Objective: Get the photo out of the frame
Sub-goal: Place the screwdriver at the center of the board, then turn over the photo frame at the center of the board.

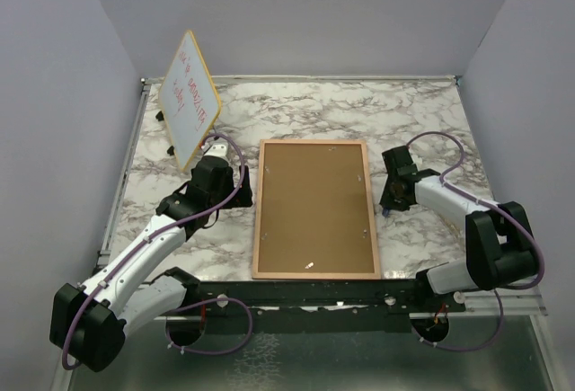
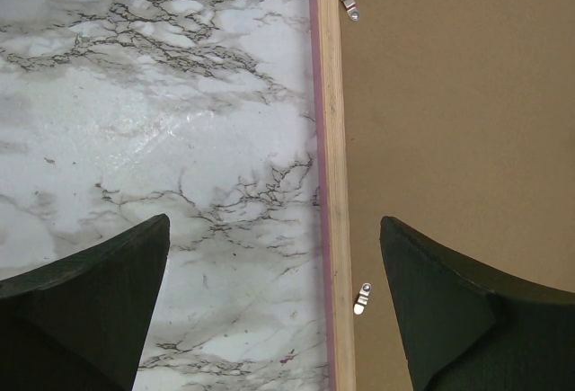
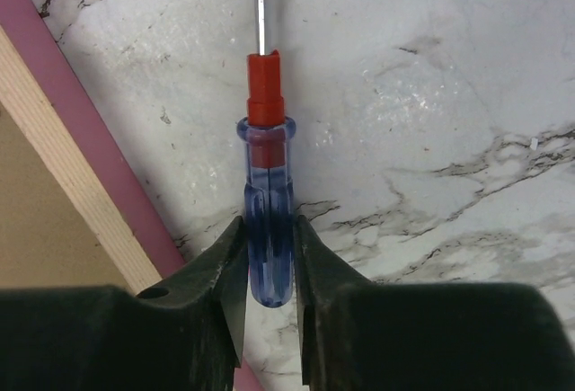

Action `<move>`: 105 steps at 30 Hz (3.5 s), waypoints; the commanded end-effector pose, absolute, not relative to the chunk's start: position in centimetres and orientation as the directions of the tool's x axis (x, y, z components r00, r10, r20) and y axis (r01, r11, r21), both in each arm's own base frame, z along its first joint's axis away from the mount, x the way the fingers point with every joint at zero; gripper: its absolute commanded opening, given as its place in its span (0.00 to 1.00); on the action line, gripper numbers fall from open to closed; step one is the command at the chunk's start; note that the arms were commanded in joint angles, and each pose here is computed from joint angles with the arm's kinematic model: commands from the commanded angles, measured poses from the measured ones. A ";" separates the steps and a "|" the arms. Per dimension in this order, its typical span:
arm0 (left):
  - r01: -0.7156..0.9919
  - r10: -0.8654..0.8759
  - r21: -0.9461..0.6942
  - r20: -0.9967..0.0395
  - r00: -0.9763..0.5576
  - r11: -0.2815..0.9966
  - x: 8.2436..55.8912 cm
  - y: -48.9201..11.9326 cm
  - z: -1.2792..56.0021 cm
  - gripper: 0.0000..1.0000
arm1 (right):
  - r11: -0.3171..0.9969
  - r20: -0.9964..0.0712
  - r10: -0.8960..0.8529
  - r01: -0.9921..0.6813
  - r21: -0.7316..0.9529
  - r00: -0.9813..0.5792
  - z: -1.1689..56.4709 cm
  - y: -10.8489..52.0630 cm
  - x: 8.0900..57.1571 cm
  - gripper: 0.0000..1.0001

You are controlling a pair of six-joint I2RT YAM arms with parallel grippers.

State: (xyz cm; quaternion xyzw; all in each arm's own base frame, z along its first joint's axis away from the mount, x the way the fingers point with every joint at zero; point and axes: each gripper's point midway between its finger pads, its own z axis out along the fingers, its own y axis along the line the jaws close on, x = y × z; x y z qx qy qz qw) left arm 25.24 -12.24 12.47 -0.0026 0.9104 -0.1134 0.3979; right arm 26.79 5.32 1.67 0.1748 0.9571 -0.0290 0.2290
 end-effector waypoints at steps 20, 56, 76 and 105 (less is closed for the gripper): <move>0.120 -0.095 -0.238 -0.728 -0.679 0.964 25.4 -13.2 13.3 0.99 | 0.951 -0.447 0.308 0.266 0.155 -0.840 5.8 7.5 27.1 0.58; 0.155 -0.074 -0.264 -0.691 -0.719 0.952 25.1 -14.4 12.2 0.99 | 0.855 -0.216 0.429 0.317 0.410 -0.877 3.4 11.1 17.1 0.60; 0.010 -0.208 -0.342 -0.592 -0.779 0.940 25.6 -15.4 7.4 0.99 | 0.942 -0.275 0.324 0.280 0.187 -0.905 2.7 12.1 15.6 0.44; -0.032 -0.202 -0.298 -0.562 -0.802 0.954 25.7 -15.2 2.8 0.88 | 0.960 -0.354 0.233 0.157 0.230 -0.906 5.5 14.3 16.6 0.52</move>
